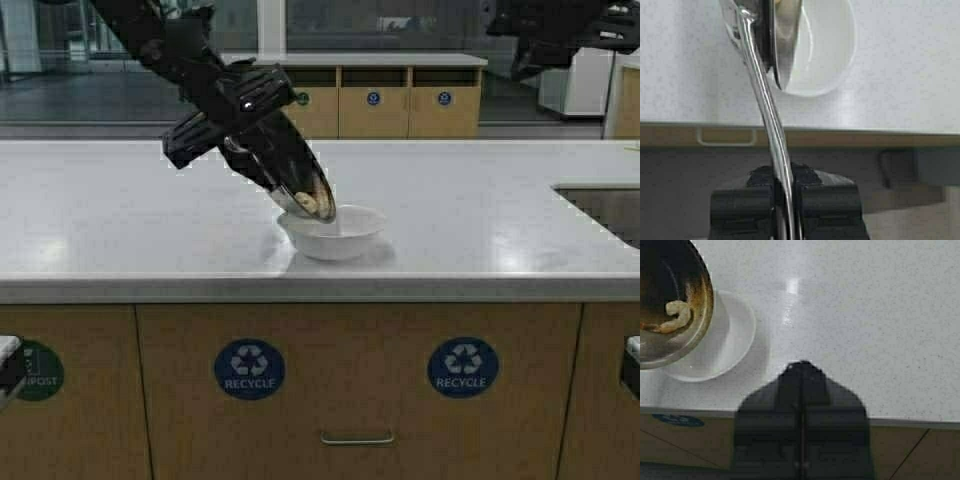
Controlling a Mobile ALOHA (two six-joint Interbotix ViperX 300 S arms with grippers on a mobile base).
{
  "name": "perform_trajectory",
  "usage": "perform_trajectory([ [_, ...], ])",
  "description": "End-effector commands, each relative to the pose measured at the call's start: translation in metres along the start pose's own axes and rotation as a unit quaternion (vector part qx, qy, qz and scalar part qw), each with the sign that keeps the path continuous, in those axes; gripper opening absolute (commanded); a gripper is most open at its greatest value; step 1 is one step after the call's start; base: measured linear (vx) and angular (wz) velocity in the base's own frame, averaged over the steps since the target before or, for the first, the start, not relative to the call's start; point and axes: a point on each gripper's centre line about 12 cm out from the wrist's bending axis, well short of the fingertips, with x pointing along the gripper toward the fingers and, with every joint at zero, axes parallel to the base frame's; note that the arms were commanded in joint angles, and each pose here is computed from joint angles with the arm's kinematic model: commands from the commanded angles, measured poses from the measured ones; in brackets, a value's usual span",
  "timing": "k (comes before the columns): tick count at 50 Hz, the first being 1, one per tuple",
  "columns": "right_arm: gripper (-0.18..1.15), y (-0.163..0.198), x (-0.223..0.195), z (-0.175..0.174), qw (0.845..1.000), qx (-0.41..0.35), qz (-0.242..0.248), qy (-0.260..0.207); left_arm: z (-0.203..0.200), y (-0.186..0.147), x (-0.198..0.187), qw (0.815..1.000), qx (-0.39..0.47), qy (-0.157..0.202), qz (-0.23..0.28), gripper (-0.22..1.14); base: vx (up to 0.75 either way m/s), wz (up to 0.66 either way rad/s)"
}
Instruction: Add oil to the pan and cook the shrimp and serve it
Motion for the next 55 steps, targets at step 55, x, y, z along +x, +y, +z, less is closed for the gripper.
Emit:
perform_trajectory([
  [55,0.08,0.002,-0.002,0.012,1.0,0.005,0.002,-0.022,0.036,-0.066,-0.029,0.956,0.283,-0.041,0.069,0.04,0.0,0.0],
])
